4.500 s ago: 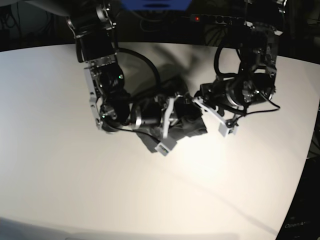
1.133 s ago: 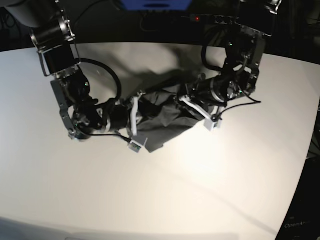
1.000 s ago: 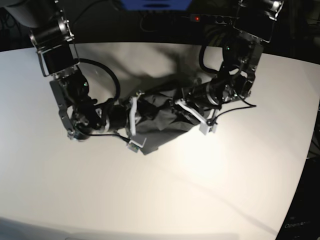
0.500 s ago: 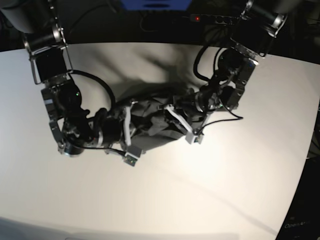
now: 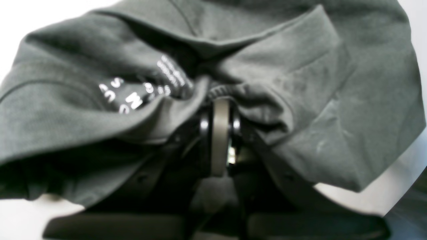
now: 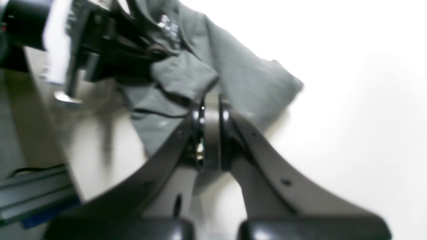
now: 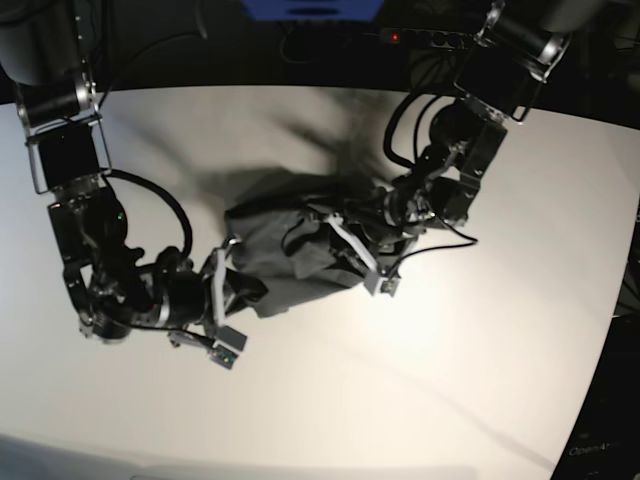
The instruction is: Fold the T-shirt properly
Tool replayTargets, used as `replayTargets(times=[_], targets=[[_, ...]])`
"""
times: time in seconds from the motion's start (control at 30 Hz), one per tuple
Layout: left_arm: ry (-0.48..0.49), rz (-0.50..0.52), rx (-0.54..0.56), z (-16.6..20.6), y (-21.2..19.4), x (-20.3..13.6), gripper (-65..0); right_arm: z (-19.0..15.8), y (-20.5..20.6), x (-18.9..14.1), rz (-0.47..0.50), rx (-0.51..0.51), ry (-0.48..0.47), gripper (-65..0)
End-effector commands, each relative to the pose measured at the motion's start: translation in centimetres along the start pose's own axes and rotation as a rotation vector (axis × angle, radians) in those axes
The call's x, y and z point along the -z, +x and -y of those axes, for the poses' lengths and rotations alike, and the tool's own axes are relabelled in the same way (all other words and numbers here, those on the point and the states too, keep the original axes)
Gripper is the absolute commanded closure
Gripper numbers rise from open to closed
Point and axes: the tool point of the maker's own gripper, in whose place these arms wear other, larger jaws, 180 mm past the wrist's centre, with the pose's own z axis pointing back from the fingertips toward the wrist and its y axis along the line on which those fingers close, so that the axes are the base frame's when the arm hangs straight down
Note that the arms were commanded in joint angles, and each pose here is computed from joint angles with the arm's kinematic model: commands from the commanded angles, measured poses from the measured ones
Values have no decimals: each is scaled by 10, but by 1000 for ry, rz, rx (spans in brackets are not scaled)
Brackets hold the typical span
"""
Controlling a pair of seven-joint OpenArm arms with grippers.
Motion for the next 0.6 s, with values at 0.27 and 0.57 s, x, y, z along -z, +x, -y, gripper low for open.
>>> replayTargets(times=[0.27,0.57], targets=[[149,-93,14,-36,-18,0,-18,3,-36,14,-63,-17,-90,-3],[162,-80,30,-40,-10,-1,-18,-8,-96,43,-93,132,-44,-3]])
